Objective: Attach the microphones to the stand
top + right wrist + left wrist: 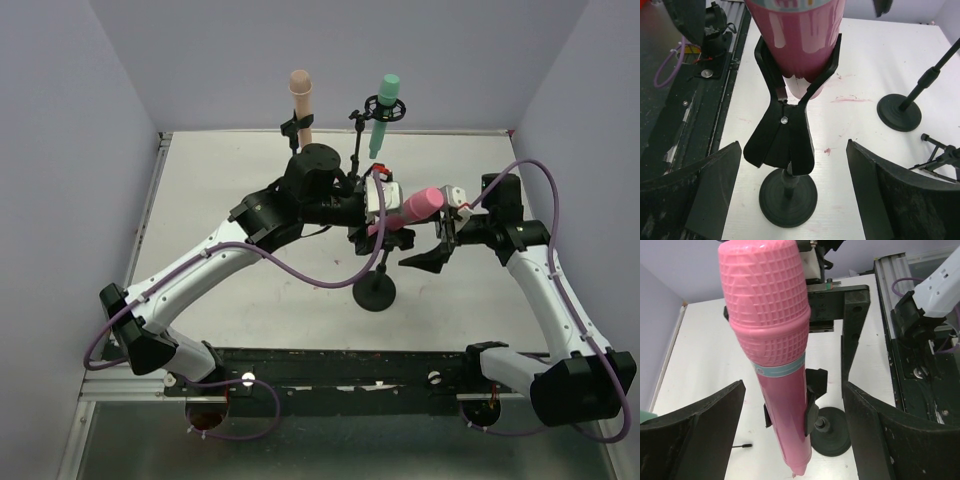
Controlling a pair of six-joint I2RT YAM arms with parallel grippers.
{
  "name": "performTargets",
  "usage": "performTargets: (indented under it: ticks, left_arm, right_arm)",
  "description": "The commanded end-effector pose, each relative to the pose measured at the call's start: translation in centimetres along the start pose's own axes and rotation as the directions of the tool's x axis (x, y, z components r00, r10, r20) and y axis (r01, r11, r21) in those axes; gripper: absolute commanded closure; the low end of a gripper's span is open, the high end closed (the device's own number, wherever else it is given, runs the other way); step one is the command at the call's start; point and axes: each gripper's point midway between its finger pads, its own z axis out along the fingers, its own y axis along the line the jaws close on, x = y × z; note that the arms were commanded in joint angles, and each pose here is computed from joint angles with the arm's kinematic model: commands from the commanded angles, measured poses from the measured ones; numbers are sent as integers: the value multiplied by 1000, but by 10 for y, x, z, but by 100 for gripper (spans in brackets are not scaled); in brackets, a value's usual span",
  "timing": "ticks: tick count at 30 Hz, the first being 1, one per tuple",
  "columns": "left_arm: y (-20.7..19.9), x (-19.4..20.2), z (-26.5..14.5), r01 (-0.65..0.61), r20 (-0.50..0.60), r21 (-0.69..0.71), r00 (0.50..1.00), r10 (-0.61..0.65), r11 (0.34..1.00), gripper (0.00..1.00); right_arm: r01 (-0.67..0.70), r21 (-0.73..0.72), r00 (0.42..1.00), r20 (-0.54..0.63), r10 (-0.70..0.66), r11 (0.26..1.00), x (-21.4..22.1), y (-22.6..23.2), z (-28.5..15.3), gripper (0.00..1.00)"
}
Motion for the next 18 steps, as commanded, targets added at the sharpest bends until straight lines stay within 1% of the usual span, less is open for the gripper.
performTargets:
  ticks: [1, 3, 7, 12, 18]
  left_arm:
    - [-16, -24, -3, -51, 111, 101, 993, 40, 994, 15]
    - [-13, -26, -1, -38, 113, 103, 993, 26, 994, 17]
    - [-8, -30, 2, -3, 110, 100, 994, -8, 995, 26]
    - [-4, -32, 6, 22, 108, 90, 994, -31, 996, 34]
    - [-2, -26, 10, 38, 83, 92, 995, -46, 995, 36]
  right_arm:
    - [42, 7, 999, 25, -43, 999, -10, -6, 0, 8]
    - [39, 11, 999, 27, -39, 999, -12, -7, 0, 8]
    - [20, 15, 999, 33, -20, 1000, -13, -9, 0, 11]
    - [13, 25, 999, 32, -14, 1000, -15, -11, 0, 18]
    - [10, 28, 1000, 29, -10, 1000, -14, -11, -1, 26]
